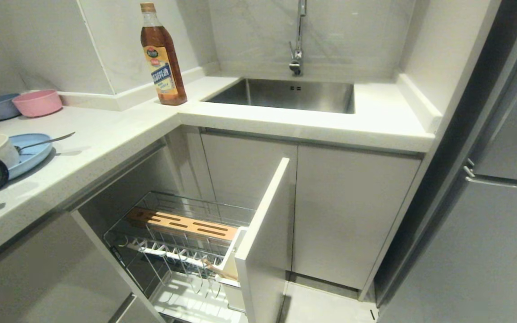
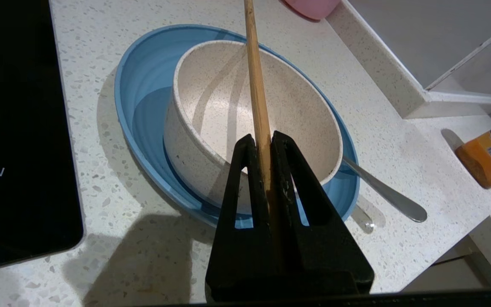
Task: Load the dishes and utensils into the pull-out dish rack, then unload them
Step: Take the chopsticks out of the cupboard, then close the cupboard
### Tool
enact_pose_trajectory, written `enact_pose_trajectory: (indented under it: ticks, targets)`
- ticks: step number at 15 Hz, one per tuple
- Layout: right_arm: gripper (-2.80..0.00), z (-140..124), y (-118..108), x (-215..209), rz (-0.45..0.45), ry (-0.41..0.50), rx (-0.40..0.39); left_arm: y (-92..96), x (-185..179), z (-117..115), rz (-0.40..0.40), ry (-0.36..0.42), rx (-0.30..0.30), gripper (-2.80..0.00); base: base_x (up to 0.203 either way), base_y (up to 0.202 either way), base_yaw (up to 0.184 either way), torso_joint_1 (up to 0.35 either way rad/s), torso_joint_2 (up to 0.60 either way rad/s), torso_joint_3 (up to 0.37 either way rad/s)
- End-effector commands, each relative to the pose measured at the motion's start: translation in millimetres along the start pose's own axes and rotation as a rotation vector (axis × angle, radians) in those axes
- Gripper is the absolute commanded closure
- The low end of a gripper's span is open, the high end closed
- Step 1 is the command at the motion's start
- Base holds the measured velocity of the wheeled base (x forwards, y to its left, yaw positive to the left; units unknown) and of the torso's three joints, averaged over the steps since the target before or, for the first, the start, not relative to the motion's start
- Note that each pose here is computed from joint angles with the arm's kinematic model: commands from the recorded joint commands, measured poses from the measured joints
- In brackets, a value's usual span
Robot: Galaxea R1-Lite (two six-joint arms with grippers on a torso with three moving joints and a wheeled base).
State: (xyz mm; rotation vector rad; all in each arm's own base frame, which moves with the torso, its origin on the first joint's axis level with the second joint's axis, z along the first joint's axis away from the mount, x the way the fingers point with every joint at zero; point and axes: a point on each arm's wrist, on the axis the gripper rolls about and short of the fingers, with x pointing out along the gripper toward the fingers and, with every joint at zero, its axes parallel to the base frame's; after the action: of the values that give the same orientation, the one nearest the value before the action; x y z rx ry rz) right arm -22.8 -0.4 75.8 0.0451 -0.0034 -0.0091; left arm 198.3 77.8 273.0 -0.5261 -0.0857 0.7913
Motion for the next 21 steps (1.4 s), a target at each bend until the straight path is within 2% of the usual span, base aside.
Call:
enact_pose_trajectory:
  ticks: [1,2,3,21]
  targets:
    - [0.00,0.0,0.0,0.0,0.000,0.000,0.001,0.5,0.5,-1.3,0.000,0.006,-0.001,0.00,0.000,0.000,0.000,0.000,0.00,0.000]
    - [0.00,0.0,0.0,0.0,0.000,0.000,0.001,0.5,0.5,-2.0,-0.014,0.017,0.000,0.00,0.000,0.000,0.000,0.000,0.00,0.000]
    - [0.00,0.0,0.0,0.0,0.000,0.000,0.000,0.4,0.1,-1.8,-0.023,0.022,-0.001,-2.80,0.000,0.000,0.000,0.000,0.00,0.000]
    - [0.00,0.0,0.0,0.0,0.000,0.000,-0.001,-3.2,-8.0,12.7,-0.054,-0.024,-0.022,-2.80,0.000,0.000,0.000,0.000,0.00,0.000]
